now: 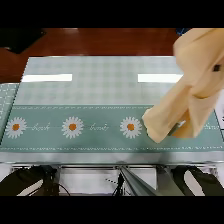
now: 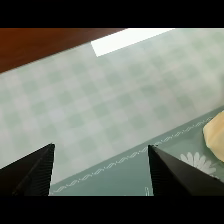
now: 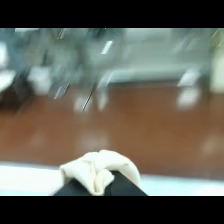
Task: Fold the shirts.
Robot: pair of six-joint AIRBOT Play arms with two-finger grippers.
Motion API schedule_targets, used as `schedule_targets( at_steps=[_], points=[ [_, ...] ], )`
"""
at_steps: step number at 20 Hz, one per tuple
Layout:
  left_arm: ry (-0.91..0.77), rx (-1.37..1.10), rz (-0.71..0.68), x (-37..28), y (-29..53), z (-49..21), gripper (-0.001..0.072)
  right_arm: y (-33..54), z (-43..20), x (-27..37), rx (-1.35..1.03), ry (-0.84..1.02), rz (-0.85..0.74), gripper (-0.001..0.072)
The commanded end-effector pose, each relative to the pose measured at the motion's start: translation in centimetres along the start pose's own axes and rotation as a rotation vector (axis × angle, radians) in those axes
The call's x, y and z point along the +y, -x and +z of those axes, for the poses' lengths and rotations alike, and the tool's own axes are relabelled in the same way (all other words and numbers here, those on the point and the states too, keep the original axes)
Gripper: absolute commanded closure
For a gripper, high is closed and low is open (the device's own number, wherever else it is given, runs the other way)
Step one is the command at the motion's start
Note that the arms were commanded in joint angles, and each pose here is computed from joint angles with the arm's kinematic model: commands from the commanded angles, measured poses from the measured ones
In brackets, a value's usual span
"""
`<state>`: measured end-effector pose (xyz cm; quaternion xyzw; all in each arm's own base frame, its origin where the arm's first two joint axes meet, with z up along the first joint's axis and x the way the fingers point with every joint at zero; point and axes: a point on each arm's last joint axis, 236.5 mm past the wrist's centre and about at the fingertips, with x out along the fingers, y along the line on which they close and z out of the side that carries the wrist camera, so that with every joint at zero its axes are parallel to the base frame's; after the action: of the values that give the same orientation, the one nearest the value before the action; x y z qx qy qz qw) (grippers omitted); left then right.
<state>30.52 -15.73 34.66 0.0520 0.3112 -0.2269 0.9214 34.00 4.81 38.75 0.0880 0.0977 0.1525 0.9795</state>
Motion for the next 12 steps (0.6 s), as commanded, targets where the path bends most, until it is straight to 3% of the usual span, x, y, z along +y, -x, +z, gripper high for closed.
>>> schedule_targets(
  at_steps=[1, 8, 11, 12],
  points=[
    [0.003, 0.066, 0.0, 0.0, -0.7, -1.7, -0.0003, -4.6, -7.4, 5.0, 0.285, -0.017, 0.208, 0.0695],
    [-0.015, 0.193, 0.15, 3.8, -3.5, -5.2, -0.0003, -13.6, -24.6, 19.0, 0.687, 0.132, 0.476, 0.0693],
    [-0.017, 0.327, 0.15, 4.0, -6.2, -9.2, -0.0004, -15.1, -30.7, 21.3, 0.813, 0.149, 0.51, 0.0692],
    [-0.018, 0.374, 0.151, 4.1, -7.1, -10.7, -0.0003, -15.4, -31.7, 21.2, 0.835, 0.147, 0.507, 0.0655]
  ],
)
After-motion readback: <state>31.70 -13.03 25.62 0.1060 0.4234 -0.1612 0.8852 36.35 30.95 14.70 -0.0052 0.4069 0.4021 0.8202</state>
